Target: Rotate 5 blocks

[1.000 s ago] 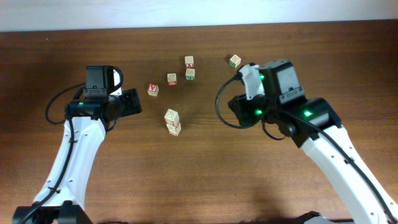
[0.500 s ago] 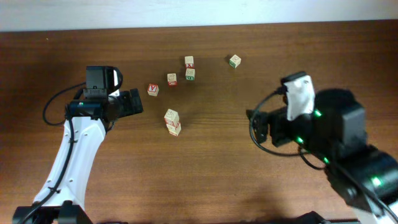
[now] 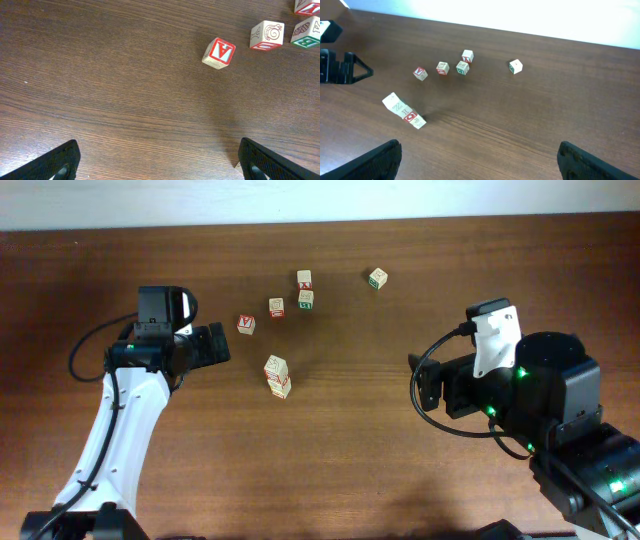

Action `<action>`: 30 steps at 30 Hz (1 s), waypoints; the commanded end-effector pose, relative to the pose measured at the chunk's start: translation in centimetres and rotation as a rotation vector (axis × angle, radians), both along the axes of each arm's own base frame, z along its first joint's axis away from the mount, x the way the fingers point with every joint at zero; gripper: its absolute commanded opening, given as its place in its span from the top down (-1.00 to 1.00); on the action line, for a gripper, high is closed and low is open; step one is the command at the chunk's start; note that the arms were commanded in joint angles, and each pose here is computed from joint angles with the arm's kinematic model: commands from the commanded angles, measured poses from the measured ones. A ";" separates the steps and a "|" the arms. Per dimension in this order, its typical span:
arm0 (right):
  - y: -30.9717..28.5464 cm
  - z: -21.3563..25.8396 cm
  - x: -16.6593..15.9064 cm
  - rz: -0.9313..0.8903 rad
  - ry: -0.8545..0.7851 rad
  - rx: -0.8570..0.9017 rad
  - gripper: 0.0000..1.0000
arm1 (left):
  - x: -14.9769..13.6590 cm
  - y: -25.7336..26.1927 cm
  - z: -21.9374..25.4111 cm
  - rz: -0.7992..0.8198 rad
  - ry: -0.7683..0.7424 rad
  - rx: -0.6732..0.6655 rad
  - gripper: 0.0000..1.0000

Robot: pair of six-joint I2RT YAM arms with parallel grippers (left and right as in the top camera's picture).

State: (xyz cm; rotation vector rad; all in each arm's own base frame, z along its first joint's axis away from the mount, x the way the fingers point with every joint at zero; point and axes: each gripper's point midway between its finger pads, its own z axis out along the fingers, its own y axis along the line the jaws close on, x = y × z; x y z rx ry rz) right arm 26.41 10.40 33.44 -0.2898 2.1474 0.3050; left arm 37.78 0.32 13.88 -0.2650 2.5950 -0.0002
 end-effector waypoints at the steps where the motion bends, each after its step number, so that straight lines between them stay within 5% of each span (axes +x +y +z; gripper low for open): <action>1: -0.6 0.7 0.1 -0.025 -0.023 -0.008 -0.97 | 0.3 0.3 1.3 0.009 -0.034 0.013 -0.98; 8: -2.4 -0.2 0.8 -0.101 -0.024 -0.067 -0.97 | 0.3 0.3 1.3 0.009 -0.034 0.013 -0.98; 13: -5.5 -1.3 1.3 -0.149 -0.173 -0.137 -0.97 | 0.3 0.3 1.3 0.009 -0.034 0.013 -0.98; 30: -9.6 -13.0 -2.2 -0.286 -0.533 -0.056 -0.97 | 0.3 0.3 1.3 0.009 -0.034 0.013 -0.99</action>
